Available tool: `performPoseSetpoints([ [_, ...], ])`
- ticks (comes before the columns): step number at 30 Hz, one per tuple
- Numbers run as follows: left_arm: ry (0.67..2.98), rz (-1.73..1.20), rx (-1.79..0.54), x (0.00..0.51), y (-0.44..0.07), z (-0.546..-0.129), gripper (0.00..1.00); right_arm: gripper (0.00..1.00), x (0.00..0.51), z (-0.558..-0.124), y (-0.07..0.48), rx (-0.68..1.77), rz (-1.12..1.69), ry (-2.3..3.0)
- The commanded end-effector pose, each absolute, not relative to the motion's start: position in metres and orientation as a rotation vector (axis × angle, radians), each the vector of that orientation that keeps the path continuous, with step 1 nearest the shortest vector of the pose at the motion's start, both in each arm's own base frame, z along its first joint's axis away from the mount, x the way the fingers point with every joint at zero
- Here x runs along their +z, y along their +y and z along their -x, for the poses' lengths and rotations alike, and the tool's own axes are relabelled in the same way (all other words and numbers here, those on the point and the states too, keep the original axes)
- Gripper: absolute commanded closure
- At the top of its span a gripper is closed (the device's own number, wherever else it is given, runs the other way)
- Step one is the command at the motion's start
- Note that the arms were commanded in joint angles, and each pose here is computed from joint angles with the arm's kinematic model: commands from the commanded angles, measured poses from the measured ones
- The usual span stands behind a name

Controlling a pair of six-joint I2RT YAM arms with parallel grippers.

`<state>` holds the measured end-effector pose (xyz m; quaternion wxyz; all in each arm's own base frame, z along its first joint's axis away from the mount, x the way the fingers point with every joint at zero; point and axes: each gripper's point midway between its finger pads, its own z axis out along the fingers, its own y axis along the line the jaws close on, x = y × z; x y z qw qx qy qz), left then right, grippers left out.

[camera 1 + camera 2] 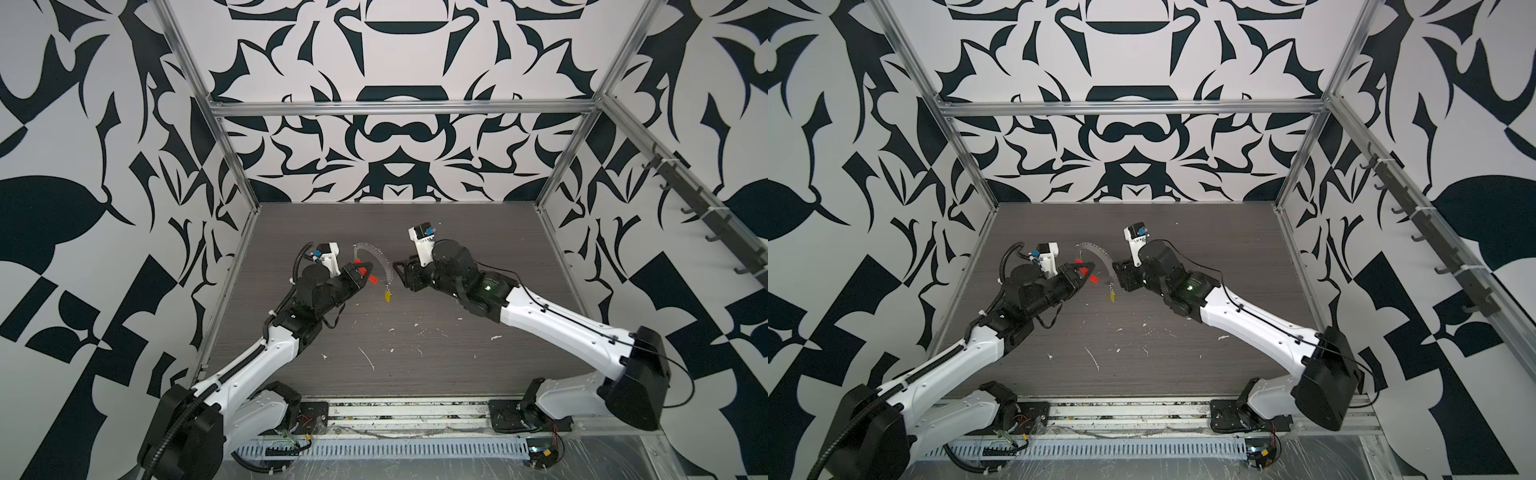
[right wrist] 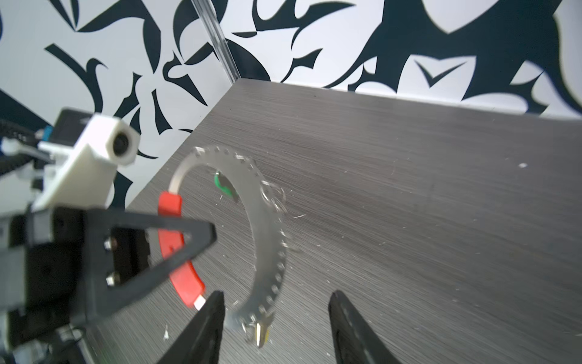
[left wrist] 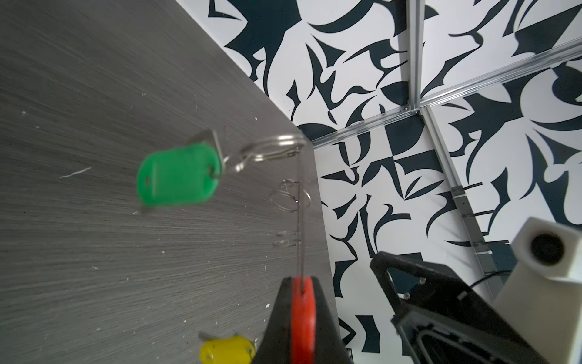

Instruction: Remove the keys from the keyring

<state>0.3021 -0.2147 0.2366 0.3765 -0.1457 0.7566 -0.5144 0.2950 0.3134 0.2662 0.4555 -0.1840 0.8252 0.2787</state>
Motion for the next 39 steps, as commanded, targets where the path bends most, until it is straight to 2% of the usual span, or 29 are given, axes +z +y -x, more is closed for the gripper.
performPoseSetpoints([
  [1,1.849,0.394,-1.328,0.27,-0.208,-0.304,1.0,0.44,0.298,-0.285,0.315,0.734,0.531,1.883],
  [10,1.758,0.369,-1.374,0.304,-0.207,-0.301,1.0,0.5,0.298,-0.248,0.33,0.979,0.656,1.714],
  [22,1.71,0.323,-1.459,0.321,-0.213,-0.292,1.0,0.52,0.283,-0.252,0.34,0.957,0.712,1.701],
  [29,1.604,0.244,-1.526,0.337,-0.213,-0.281,1.0,0.56,0.28,-0.256,0.34,0.924,0.72,1.702],
  [39,1.576,0.215,-1.557,0.342,-0.216,-0.277,1.0,0.57,0.296,-0.253,0.335,0.923,0.715,1.641],
])
